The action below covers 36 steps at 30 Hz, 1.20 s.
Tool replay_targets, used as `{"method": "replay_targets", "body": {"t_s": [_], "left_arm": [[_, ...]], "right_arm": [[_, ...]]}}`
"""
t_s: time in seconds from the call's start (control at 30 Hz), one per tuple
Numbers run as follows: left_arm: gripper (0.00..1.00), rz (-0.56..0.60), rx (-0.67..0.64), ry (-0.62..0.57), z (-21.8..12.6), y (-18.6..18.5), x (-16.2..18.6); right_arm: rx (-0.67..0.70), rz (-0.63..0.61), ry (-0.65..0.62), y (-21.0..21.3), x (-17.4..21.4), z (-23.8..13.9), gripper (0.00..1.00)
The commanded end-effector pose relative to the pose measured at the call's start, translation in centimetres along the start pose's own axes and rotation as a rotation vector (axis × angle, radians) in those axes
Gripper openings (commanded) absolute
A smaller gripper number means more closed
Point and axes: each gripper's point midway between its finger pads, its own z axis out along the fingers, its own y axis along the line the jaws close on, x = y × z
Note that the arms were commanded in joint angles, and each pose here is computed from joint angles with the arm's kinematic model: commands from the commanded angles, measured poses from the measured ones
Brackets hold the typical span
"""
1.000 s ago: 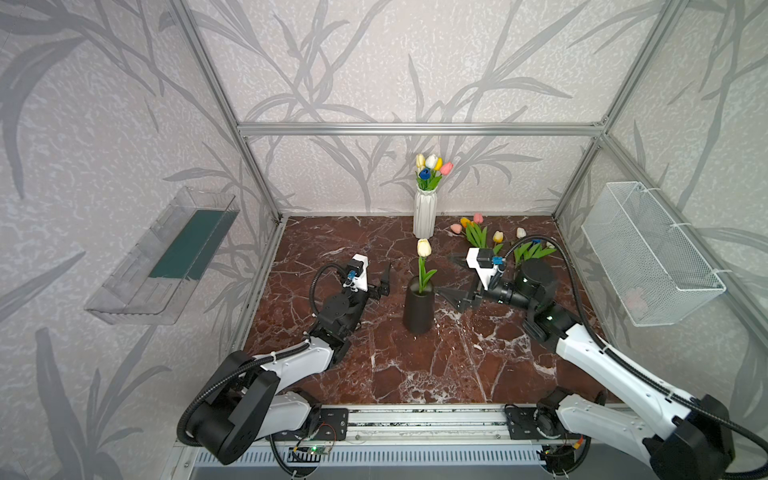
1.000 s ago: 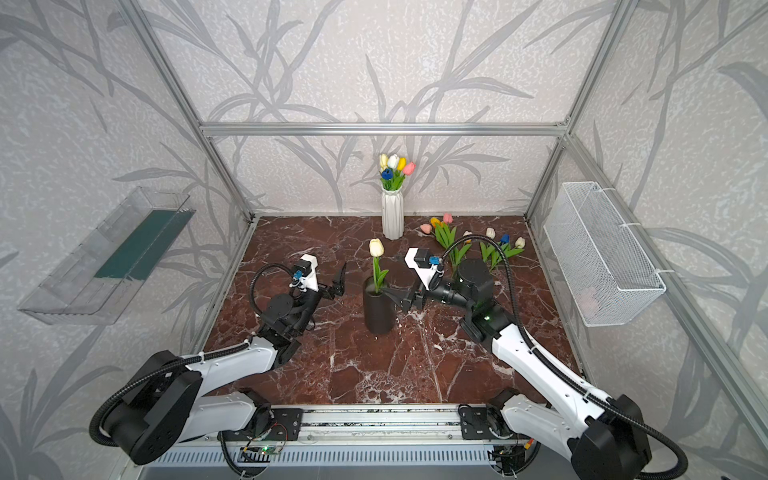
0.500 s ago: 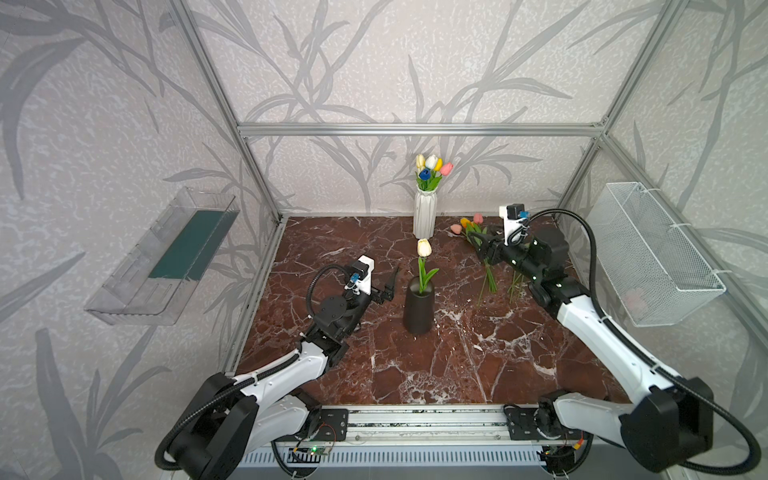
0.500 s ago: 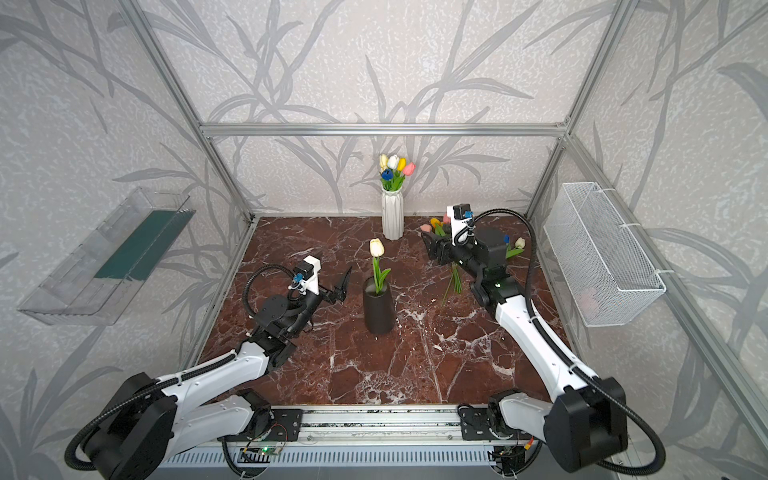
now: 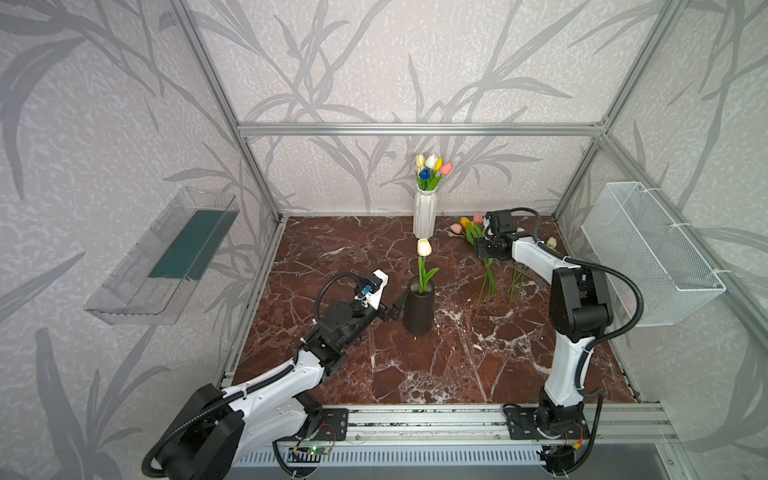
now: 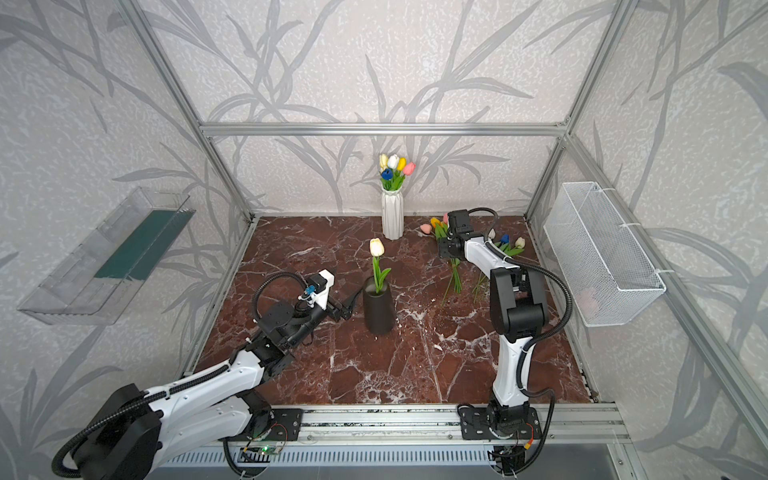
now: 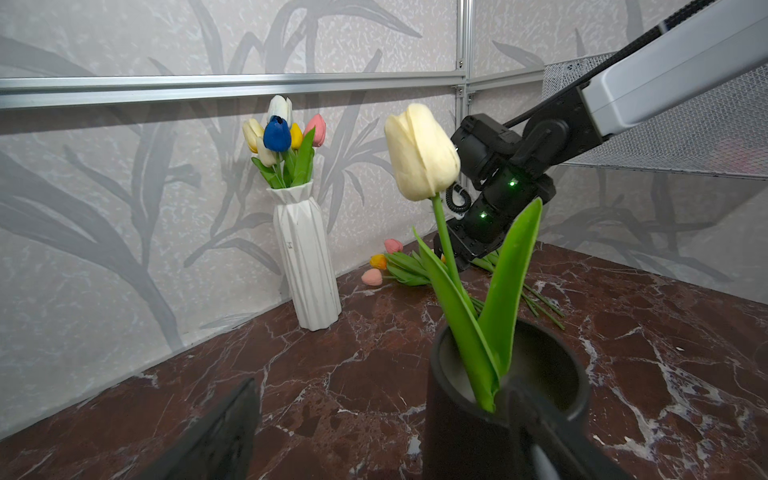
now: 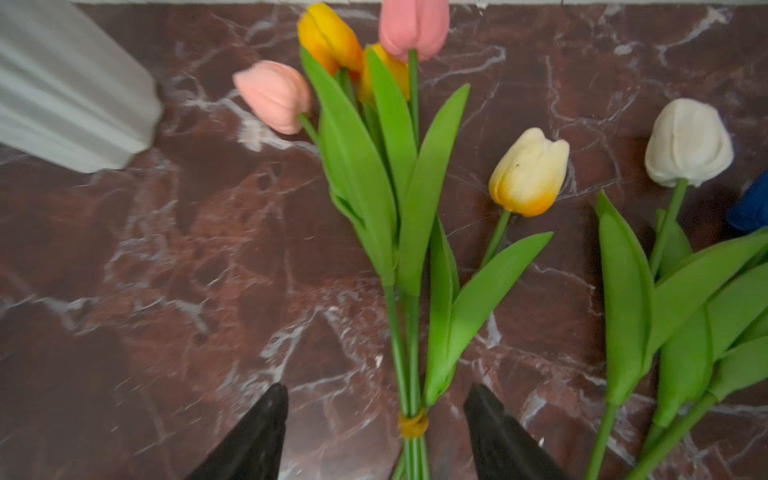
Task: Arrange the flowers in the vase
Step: 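Open the right gripper and move it back to the tulip pile, then grasp a bunch of yellow and pink tulips with the right gripper and lift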
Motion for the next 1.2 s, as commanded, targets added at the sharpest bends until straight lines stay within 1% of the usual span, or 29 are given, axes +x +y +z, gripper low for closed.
{"method": "replay_targets", "body": {"t_s": [0.0, 0.07, 0.17, 0.2, 0.37, 0.5, 0.63, 0.7, 0.83, 0.87, 0.9, 0.97, 1.07, 1.1, 1.17], "left_arm": [[0.92, -0.017, 0.036, 0.022, 0.0, -0.8, 0.7], [0.91, -0.01, 0.028, 0.035, 0.1, -0.7, 1.2], [0.92, -0.005, 0.016, 0.035, 0.3, -0.5, 1.6], [0.92, -0.003, 0.009, 0.034, 0.5, -0.4, 1.7], [0.92, -0.006, -0.024, 0.05, 1.1, 0.2, 2.3], [0.92, -0.005, -0.031, 0.048, 1.3, 0.3, 2.6], [0.92, -0.004, -0.036, 0.046, 1.3, 0.4, 2.5], [0.92, -0.001, -0.037, 0.043, 1.1, 0.4, 2.4], [0.92, 0.007, -0.041, 0.038, 0.9, 0.5, 2.2], [0.92, 0.007, -0.042, 0.037, 0.8, 0.5, 2.1], [0.91, 0.009, -0.046, 0.033, 0.7, 0.6, 2.0], [0.92, 0.013, -0.052, 0.024, 0.4, 0.7, 1.7], [0.92, 0.015, -0.071, -0.006, -0.1, 1.0, 0.9], [0.92, 0.015, -0.074, -0.02, -0.3, 1.1, 0.5], [0.92, 0.013, -0.08, -0.046, -0.8, 1.2, -0.4]], "right_arm": [[0.01, -0.016, 0.109, -1.6, 0.5, 1.1, 0.63], [-0.019, -0.04, 0.155, -1.5, 0.6, 2.0, 0.61], [-0.053, -0.088, 0.184, -0.7, 0.7, 3.2, 0.55], [-0.07, -0.097, 0.191, -0.3, 0.7, 3.3, 0.55], [-0.081, -0.135, 0.161, 0.6, 0.4, 3.7, 0.54], [-0.079, -0.15, 0.171, 1.0, 0.7, 4.7, 0.52], [-0.061, -0.151, 0.215, 0.9, 1.2, 5.7, 0.47], [-0.054, -0.148, 0.235, 0.8, 1.4, 5.9, 0.43], [-0.046, -0.144, 0.252, 0.8, 1.6, 6.5, 0.44], [-0.047, -0.144, 0.254, 0.8, 1.6, 6.5, 0.42], [-0.048, -0.146, 0.256, 0.8, 1.6, 6.6, 0.33], [-0.049, -0.145, 0.25, 1.0, 1.3, 6.2, 0.21], [-0.06, -0.151, 0.203, 1.6, -0.1, 4.5, 0.13], [-0.073, -0.147, 0.181, 1.9, -0.9, 3.4, 0.08], [-0.098, -0.142, 0.121, 2.8, -2.7, 0.6, 0.03]]}}
